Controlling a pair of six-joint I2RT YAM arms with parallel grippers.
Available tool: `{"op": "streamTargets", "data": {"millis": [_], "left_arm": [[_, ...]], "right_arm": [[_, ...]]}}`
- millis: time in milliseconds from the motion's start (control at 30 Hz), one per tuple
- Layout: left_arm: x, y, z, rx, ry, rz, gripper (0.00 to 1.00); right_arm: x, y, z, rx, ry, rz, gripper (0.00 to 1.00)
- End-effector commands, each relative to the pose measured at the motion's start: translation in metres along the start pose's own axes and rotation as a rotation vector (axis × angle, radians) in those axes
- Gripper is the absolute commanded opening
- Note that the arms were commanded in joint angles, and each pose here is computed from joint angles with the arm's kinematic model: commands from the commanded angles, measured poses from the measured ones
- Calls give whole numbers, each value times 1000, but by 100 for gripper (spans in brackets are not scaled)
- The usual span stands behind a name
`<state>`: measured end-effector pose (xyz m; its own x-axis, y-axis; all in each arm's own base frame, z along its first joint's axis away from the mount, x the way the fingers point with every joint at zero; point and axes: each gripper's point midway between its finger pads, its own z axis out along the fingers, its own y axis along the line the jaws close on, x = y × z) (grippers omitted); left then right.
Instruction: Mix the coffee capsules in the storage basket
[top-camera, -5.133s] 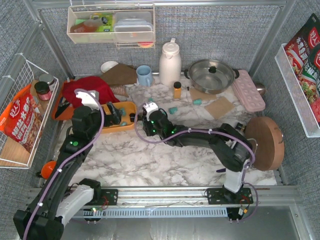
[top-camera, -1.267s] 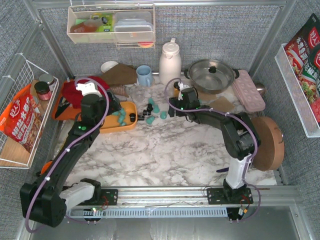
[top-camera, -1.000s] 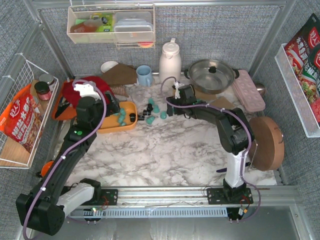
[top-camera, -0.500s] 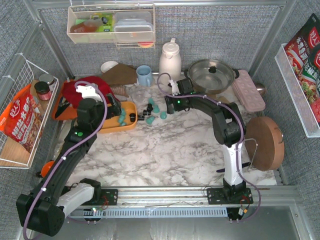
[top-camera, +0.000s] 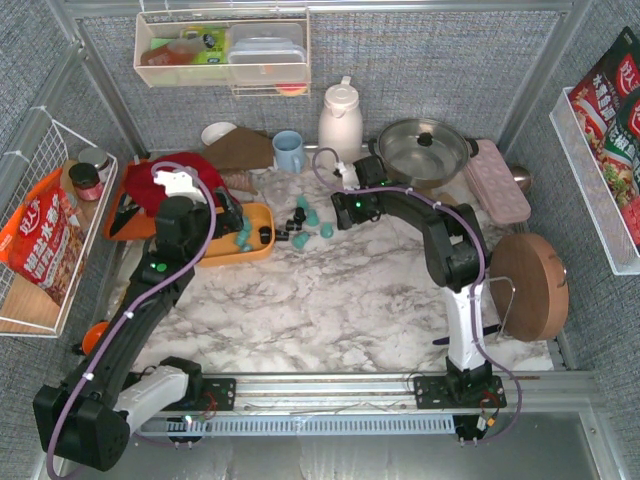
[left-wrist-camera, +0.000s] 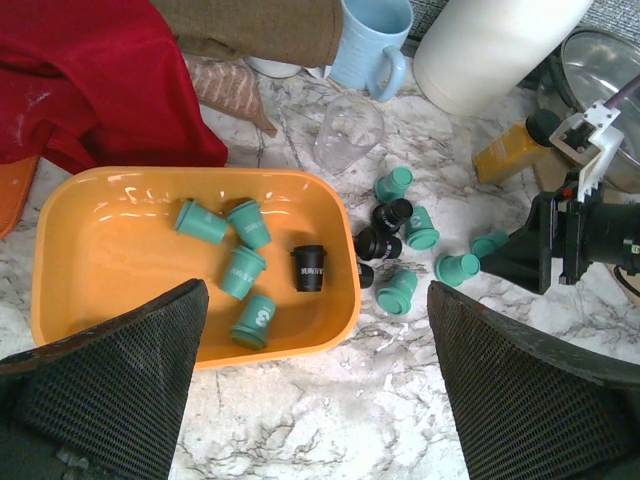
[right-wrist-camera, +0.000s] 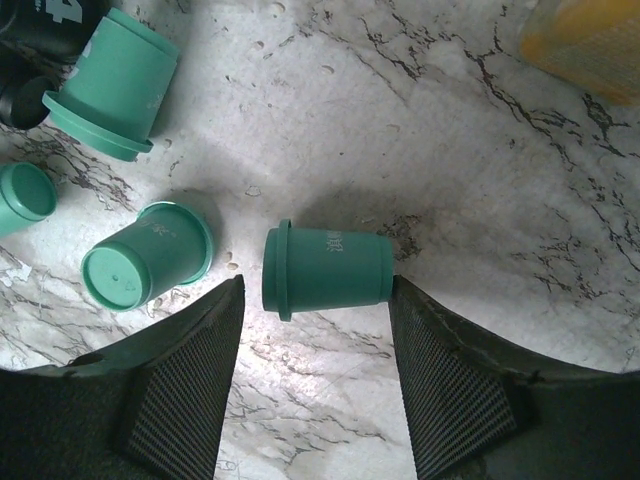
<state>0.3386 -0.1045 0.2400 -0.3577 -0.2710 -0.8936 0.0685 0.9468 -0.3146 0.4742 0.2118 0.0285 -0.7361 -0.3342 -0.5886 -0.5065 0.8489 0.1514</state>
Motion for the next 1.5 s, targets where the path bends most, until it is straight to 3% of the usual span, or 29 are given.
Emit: {"op": "streamTargets", "data": {"millis": [0,267,433,633,767,900,1033,1233,1467], "left_arm": [[-2,-3,0,16,-7,2,99],[-1,-4,0,24,-4,1,99],[0,-6,0,36,-3,2,99],[4,-18,4,98,23,1,99],[13,-43,7,242,63,0,99],[26,-73,9,392,135,-11,99],[49,-99,13,460,216,62,99],[95,-138,11,587,338,119,97],[123,-166,2,690,387,104,92]], "right_arm": [[-4,1,3,-21,-8,-43,64],[-5,2,5,-39,15,-64,61],[-6,7,0,-61,-9,-96,44],[-11,29,-26,-161,-82,-187,43],[-4,59,-62,-289,-201,-315,43],[-3,88,-107,-369,-416,-481,43],[10,112,-134,-439,-552,-580,43],[24,141,-154,-441,-790,-856,43],[26,162,-163,-405,-913,-989,39]]}}
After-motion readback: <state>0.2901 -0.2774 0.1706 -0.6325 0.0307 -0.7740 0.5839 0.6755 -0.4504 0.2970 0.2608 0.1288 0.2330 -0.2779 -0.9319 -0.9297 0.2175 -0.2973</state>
